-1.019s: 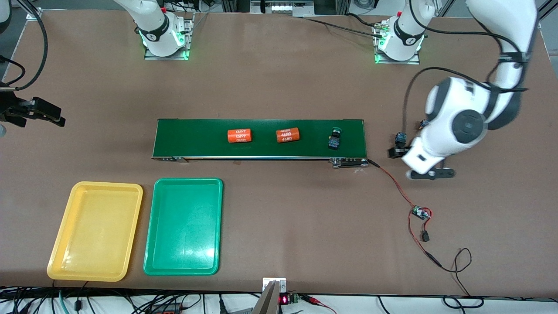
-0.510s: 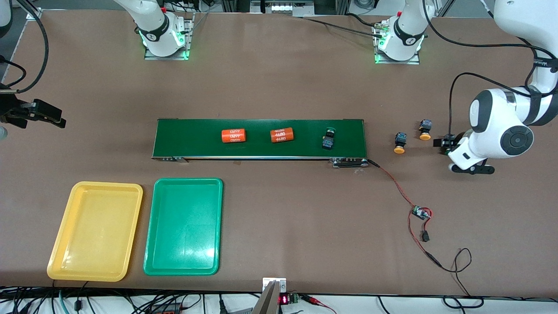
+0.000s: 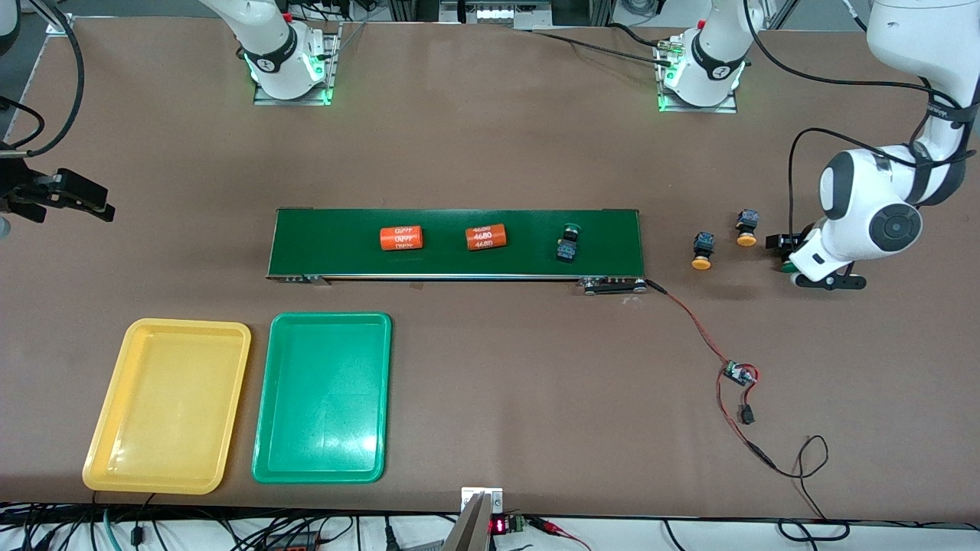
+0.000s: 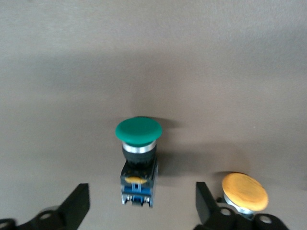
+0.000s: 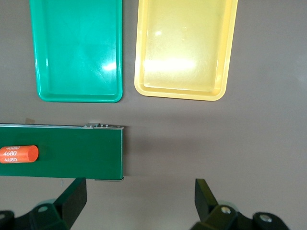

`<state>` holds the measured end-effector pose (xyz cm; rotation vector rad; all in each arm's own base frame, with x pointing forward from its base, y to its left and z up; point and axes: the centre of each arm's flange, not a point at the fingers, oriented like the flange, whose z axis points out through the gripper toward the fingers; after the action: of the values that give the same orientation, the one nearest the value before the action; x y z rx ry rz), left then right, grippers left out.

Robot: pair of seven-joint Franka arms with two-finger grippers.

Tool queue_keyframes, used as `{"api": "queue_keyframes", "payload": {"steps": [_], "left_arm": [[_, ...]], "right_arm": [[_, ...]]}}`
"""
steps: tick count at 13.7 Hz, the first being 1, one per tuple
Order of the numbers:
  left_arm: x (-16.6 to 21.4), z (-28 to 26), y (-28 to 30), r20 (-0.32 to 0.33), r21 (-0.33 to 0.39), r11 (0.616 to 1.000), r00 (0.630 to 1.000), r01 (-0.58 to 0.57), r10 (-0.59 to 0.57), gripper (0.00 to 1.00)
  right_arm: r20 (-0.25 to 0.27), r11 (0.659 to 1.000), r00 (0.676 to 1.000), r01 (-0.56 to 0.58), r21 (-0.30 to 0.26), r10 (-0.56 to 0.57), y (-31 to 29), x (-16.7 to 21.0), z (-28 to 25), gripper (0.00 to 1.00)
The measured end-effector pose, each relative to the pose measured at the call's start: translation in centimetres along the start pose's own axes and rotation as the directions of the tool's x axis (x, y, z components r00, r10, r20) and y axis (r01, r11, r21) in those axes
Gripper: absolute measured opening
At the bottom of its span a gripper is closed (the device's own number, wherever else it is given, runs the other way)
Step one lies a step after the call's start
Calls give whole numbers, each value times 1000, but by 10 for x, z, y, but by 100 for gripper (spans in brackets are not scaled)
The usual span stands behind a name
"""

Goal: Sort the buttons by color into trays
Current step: 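Grasp the second green-capped button with the left gripper, then place the second green button on the belt with the left gripper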

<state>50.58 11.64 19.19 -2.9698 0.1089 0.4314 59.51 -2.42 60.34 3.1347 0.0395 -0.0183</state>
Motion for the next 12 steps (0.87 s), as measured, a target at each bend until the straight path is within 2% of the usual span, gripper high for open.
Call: {"api": "queue_keyframes", "payload": {"steps": [1, 3, 5, 7, 9, 10, 12], "left_arm": [[-2, 6, -5, -2, 1, 1000, 1000, -19, 19, 93], [-5, 16, -15, 11, -2, 1000, 1000, -27, 27, 73], [-7, 21, -18, 19, -5, 1000, 1000, -23, 23, 48], [-7, 21, -17, 18, -5, 1000, 1000, -24, 24, 33], [-4, 14, -17, 20, -4, 1000, 999, -27, 27, 33], [0, 4, -15, 46, -12, 1000, 999, -27, 28, 33], [13, -36, 2, 120, -76, 997, 992, -18, 27, 33]], "right_arm": [[6, 1000, 1000, 0, 1, 0, 0, 0, 1, 100], [32, 1000, 999, 0, 3, 0, 0, -3, 3, 100], [34, 1000, 999, -1, 2, 1, 0, -3, 4, 100], [37, 1000, 999, -3, 2, 2, 1, -2, 6, 100], [43, 1000, 999, -4, 2, 4, 2, 0, 10, 100], [46, 1000, 999, -5, 1, 5, 2, 0, 12, 100], [44, 1000, 999, -5, 1, 5, 2, 0, 11, 100]]}}
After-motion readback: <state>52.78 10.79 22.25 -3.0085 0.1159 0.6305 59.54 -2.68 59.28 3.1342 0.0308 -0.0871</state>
